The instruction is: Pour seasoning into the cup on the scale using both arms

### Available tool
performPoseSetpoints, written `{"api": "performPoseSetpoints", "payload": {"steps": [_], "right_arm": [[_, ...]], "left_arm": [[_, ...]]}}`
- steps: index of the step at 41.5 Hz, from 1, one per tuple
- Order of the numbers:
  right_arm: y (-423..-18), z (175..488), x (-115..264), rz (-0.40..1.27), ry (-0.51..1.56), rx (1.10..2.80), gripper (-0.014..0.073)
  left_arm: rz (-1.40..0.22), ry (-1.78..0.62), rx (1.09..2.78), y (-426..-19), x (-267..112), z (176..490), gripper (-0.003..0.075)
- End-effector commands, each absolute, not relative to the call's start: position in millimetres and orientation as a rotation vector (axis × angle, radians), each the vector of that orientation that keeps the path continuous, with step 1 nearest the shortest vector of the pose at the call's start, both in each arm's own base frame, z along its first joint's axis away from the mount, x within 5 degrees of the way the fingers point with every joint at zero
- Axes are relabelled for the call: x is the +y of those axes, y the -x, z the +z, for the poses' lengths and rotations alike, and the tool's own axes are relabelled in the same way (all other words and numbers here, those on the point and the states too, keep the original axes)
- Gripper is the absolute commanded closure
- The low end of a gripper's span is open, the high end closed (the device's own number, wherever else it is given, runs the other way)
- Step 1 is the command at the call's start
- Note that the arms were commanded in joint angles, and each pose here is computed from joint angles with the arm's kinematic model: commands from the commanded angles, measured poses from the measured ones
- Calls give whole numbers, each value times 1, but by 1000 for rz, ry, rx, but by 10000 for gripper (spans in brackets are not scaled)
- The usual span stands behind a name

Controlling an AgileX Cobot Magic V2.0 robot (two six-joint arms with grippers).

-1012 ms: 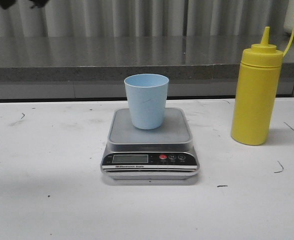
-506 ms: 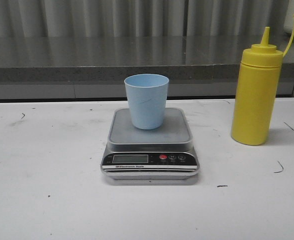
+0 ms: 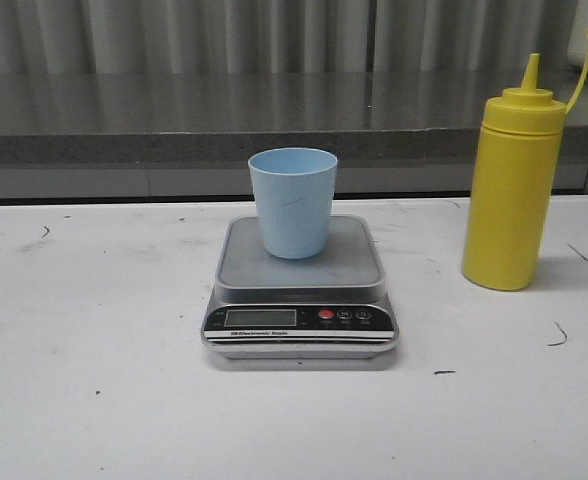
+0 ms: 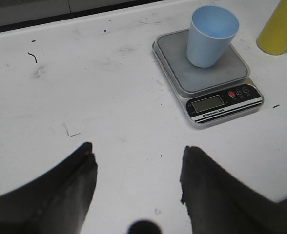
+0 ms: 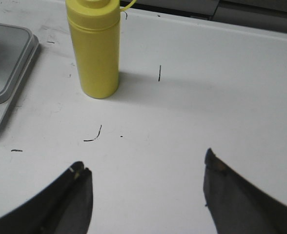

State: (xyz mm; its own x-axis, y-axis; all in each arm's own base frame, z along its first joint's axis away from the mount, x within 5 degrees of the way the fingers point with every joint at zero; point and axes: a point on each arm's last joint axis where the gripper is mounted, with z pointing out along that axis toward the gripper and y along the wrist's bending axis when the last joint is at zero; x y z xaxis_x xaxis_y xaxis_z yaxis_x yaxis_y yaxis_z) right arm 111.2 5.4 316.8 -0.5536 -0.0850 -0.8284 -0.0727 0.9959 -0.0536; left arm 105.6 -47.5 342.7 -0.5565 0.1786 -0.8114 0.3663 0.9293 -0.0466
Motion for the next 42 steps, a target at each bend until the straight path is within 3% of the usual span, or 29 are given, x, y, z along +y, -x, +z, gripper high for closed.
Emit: {"api": "performPoseSetpoints", "payload": {"steps": [1, 11, 19, 34, 42], "right_arm": [[-115, 330, 6, -22, 121, 2076, 86], [-117, 326, 12, 45, 143, 2121, 75], [-130, 324, 22, 75, 233, 2223, -67], [-177, 314, 36, 160, 208, 2248, -64], [-197, 284, 38, 179, 146, 2156, -16]], "left_arm": [[-297, -353, 2084, -108, -49, 355, 332], [-297, -353, 2084, -108, -49, 355, 332], [-297, -353, 2084, -108, -49, 355, 332], [-297, -353, 2084, -108, -49, 355, 332], [-297, -353, 2084, -108, -49, 355, 332]]}}
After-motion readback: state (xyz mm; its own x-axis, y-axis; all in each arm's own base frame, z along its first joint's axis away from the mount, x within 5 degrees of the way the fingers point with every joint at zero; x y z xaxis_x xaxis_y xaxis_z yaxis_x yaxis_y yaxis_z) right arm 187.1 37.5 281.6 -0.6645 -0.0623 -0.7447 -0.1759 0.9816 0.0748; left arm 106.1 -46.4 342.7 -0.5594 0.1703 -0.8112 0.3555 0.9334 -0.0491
